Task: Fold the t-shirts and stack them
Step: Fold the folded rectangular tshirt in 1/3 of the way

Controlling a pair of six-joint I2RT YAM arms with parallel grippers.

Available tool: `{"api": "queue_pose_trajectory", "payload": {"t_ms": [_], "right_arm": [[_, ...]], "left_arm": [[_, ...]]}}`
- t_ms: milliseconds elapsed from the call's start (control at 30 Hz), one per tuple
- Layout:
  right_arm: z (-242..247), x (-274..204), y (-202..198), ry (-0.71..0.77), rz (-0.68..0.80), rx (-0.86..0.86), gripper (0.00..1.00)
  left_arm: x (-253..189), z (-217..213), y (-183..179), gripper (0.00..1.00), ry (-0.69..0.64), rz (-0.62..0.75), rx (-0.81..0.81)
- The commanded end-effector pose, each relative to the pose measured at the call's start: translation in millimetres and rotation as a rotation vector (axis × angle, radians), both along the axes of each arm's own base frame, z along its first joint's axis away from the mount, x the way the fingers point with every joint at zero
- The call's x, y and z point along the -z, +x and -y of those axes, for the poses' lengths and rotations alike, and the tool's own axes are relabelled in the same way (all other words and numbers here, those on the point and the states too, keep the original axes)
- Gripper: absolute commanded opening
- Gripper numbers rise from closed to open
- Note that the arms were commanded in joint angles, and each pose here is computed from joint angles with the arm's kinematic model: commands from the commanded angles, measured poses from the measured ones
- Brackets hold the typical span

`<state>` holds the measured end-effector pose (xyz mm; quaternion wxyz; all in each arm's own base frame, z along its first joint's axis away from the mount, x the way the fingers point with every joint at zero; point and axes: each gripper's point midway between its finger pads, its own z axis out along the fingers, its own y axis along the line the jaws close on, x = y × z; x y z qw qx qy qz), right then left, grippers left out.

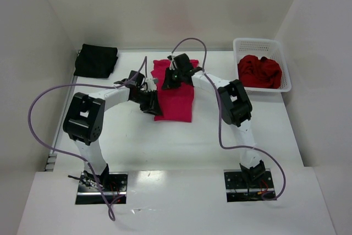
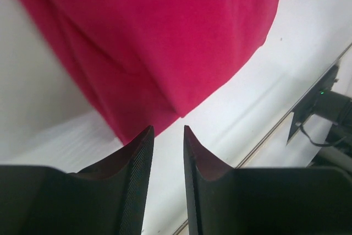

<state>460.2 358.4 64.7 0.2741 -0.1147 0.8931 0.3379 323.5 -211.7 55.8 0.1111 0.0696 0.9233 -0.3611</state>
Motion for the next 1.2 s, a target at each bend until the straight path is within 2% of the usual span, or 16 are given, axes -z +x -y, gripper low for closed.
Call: {"api": "queue_pose_trajectory", "payload": {"t_ms": [0,133,367,500,700,1000,1167], "right_arm": [[-29,-9,-12,-0.008,0.02,-0.079,0.2],[-28,2,-11,-0.019,0.001,-0.067,0.2],[-26,30,8,-0.072,0.009,-0.014,0.2],[-24,37,18,-0.104,0.019,0.019,0.2],[-16,42,39,-0.12,0.041,0.056,0.18],[8,43,72,-0.145,0.051,0.109,0.18],[10,35,68,-0.145,0.052,0.097,0.18]], "left_arm": [[0,6,0,0.36,0.041,0.024,-0.006],[12,-5,1,0.35,0.111,0.017,-0.048],[48,-21,-5,0.2,0.259,-0.056,-0.132],[59,-21,-9,0.15,0.318,-0.077,-0.143],[72,-23,-17,0.12,0.392,-0.095,-0.151],[78,-50,-24,0.09,0.539,-0.116,-0.185],[49,-70,-13,0.09,0.604,-0.042,-0.247]]}}
